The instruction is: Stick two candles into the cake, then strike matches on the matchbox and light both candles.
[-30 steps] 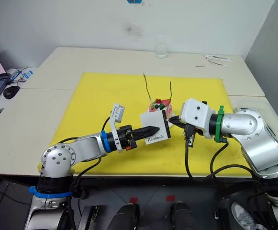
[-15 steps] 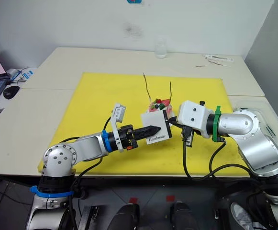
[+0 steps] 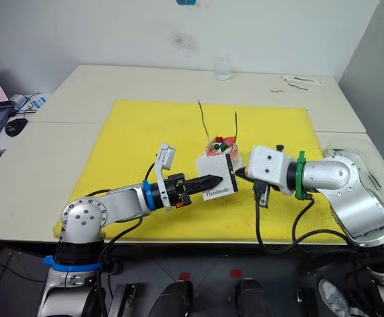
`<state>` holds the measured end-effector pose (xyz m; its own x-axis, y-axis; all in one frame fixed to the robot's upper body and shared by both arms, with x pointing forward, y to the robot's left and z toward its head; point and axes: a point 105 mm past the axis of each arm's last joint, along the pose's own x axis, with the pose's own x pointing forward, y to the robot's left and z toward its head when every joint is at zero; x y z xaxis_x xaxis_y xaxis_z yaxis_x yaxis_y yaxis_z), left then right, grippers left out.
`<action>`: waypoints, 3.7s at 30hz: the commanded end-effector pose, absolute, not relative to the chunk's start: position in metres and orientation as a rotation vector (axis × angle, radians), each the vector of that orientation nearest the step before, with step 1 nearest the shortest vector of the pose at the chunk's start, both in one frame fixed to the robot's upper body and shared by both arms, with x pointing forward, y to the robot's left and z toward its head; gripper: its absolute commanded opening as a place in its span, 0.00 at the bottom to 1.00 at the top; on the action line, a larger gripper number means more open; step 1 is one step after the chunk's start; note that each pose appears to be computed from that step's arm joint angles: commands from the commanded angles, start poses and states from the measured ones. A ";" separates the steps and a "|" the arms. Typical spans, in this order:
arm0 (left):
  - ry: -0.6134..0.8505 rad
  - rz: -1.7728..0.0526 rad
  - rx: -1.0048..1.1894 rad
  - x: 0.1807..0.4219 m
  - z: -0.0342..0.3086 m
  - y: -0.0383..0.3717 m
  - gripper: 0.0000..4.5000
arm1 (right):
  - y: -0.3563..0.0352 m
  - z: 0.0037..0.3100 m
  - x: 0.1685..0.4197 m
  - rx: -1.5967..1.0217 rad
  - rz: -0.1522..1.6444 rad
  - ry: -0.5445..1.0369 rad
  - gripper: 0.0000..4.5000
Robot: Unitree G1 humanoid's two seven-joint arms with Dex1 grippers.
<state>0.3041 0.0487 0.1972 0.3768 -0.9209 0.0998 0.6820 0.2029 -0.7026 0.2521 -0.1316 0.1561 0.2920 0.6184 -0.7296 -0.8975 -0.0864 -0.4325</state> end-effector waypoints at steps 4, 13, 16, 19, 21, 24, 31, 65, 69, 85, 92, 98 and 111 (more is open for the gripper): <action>0.192 -1.152 -0.862 0.319 0.257 0.085 0.00 | -0.139 0.197 0.240 -0.988 1.361 0.343 0.01; 0.394 -1.148 -0.745 0.279 0.200 0.078 0.00 | -0.129 0.241 0.276 -0.832 1.172 0.187 0.01; 0.426 -1.136 -0.720 0.273 0.190 0.082 0.00 | -0.122 0.248 0.279 -0.798 1.157 0.153 0.01; 0.423 -1.123 -0.727 0.275 0.189 0.081 0.00 | -0.117 0.250 0.283 -0.783 1.138 0.120 0.01; 0.416 -1.124 -0.728 0.278 0.191 0.079 0.00 | -0.114 0.251 0.284 -0.781 1.135 0.106 0.01; 0.414 -1.114 -0.724 0.281 0.190 0.077 0.00 | -0.110 0.253 0.287 -0.776 1.125 0.081 0.01; 0.462 -1.092 -0.706 0.276 0.175 0.084 0.00 | -0.096 0.268 0.302 -0.734 1.064 -0.028 0.01; 0.447 -1.102 -0.698 0.270 0.167 0.077 0.00 | -0.031 0.290 0.402 -0.718 0.727 -0.314 0.01; 0.444 -1.107 -0.701 0.270 0.168 0.075 0.00 | -0.027 0.290 0.404 -0.723 0.729 -0.317 0.01; 0.442 -1.106 -0.701 0.270 0.170 0.075 0.00 | -0.023 0.280 0.403 -0.735 0.769 -0.289 0.01; 0.442 -1.104 -0.702 0.270 0.170 0.075 0.00 | -0.023 0.277 0.402 -0.741 0.776 -0.279 0.01; 0.441 -1.104 -0.703 0.270 0.170 0.075 0.00 | -0.024 0.276 0.404 -0.745 0.776 -0.272 0.01; 0.440 -1.102 -0.703 0.271 0.170 0.075 0.00 | -0.025 0.274 0.405 -0.753 0.780 -0.260 0.01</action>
<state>0.2727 0.0790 0.1572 0.4150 -0.9093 -0.0304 0.6135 0.3044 -0.7287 0.4072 -0.0257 0.2635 0.6993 0.7103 -0.0807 -0.5647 0.4796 -0.6717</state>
